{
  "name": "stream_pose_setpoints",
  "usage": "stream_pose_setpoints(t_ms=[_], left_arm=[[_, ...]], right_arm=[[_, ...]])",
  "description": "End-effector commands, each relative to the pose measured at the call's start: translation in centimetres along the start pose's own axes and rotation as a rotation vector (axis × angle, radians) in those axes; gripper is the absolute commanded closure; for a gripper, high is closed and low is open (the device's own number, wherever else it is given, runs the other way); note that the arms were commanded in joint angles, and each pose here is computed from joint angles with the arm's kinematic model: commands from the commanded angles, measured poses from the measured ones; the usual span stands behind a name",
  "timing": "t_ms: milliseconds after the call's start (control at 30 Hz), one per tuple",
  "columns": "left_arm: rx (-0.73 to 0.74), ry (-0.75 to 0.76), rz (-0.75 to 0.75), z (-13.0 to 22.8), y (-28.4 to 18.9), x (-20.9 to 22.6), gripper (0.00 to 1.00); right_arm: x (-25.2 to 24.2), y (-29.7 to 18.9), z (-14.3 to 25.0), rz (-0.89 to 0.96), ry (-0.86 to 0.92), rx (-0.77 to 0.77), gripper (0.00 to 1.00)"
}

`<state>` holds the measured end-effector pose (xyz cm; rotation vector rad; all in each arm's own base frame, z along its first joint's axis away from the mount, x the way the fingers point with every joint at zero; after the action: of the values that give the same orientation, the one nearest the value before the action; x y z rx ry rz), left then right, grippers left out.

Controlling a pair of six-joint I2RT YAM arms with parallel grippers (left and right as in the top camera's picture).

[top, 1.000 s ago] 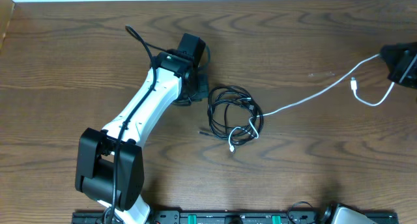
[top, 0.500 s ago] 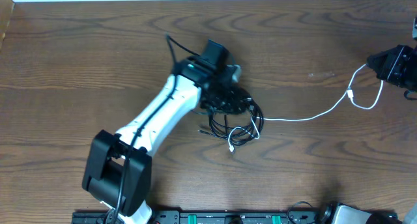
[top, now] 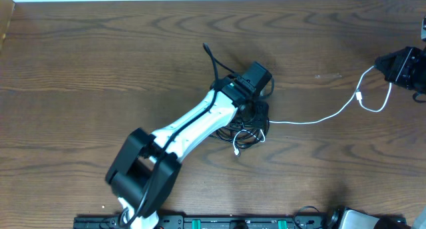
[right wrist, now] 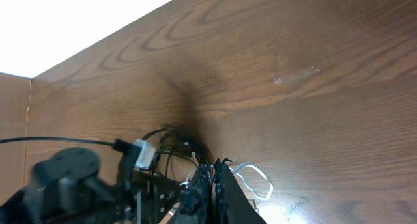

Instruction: Untangle cables

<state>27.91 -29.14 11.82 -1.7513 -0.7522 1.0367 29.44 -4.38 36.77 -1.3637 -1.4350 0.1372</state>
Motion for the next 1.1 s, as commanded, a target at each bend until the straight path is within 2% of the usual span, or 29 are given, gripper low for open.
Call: stream_pose_setpoints(t_ms=[0,100,133,200,267,300,500,667,867,1067], left_arm=[[0.014,-0.063,0.0,-0.5,3.0,0.7,0.46],[0.034,-0.065,0.042,-0.5,4.4,0.5,0.48],[0.041,-0.066,0.047,-0.4,4.6,0.4,0.52],[0.043,-0.067,0.046,-0.3,4.7,0.5,0.67],[0.039,-0.065,0.047,-0.4,4.6,0.5,0.88],[0.035,-0.064,0.048,-0.5,4.6,0.4,0.92],[-0.027,0.023,0.057,-1.5,2.3,-0.2,0.92],[-0.204,0.068,0.017,-3.7,-5.1,-1.2,0.92],[-0.47,0.109,0.002,-3.8,-14.8,-2.8,0.92],[-0.59,0.12,-0.005,-2.9,-19.3,-3.2,0.92]], right_arm=[[0.3,-0.4,0.3,-0.003,-0.024,-0.005,0.99],[0.3,-0.4,0.3,-0.001,-0.027,-0.003,0.99],[0.1,-0.4,0.3,0.009,-0.026,-0.003,0.99],[0.0,-0.4,0.4,0.022,-0.026,-0.003,0.99],[-0.1,-0.4,0.4,0.026,-0.024,-0.002,0.98],[-0.1,-0.4,0.4,0.026,-0.024,-0.001,0.98],[-0.3,-0.3,0.6,0.043,-0.018,0.005,0.98],[-0.7,-0.3,0.8,0.066,-0.015,0.017,0.98],[-0.8,-0.2,1.0,0.069,-0.018,0.024,0.98],[-1.5,0.7,1.3,0.076,-0.002,0.049,0.98]])
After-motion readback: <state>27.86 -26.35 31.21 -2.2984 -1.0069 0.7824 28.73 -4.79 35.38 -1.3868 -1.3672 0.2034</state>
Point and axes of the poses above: each gripper's point midway between its finger pads, its own y axis out along the fingers, its own x axis along the line the jaws close on, z = x × y, the point moved 5 cm from there along -y, back along the fingers, and after that the axes turned 14 degrees about y, right-handed, at the moved point
